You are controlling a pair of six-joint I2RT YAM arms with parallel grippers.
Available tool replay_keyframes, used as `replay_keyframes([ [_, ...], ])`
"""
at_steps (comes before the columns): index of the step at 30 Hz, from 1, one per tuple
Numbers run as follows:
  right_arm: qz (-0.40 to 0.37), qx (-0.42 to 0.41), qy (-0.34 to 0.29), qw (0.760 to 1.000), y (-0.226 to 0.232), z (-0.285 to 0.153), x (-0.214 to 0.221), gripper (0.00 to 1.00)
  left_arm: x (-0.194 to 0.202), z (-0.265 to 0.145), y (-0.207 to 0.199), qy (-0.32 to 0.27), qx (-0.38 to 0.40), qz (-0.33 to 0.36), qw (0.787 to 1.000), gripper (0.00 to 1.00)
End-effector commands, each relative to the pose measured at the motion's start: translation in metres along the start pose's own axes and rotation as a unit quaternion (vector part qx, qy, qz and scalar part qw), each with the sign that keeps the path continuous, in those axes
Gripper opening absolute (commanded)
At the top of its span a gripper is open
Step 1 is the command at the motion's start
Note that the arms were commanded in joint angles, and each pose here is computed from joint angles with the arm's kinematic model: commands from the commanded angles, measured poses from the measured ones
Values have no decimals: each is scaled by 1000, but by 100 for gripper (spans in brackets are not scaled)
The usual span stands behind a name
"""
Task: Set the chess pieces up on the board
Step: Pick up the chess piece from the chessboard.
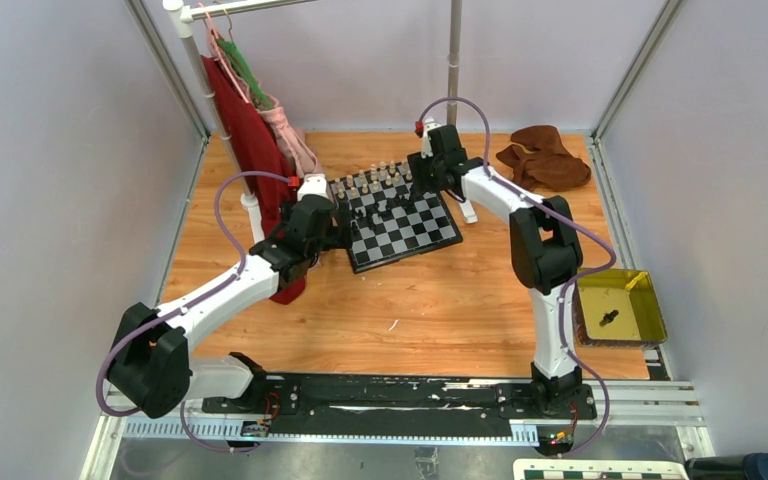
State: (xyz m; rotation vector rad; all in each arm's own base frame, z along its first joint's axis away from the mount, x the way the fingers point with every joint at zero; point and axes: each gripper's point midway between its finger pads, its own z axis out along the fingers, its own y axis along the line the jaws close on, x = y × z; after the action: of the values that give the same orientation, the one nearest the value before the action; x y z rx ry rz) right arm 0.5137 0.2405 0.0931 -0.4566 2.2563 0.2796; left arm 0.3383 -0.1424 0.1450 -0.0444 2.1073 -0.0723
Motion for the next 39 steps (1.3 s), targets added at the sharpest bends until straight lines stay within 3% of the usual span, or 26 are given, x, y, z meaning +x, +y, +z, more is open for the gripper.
replay_keyframes([
  [1,9,-4,1,1000,-3,10,-1,58,-10,-2,3,-10,0,-10,1000,100],
  [39,-4,-2,15,1000,-6,40,5,43,-3,6,16,1,-16,-17,1000,100],
])
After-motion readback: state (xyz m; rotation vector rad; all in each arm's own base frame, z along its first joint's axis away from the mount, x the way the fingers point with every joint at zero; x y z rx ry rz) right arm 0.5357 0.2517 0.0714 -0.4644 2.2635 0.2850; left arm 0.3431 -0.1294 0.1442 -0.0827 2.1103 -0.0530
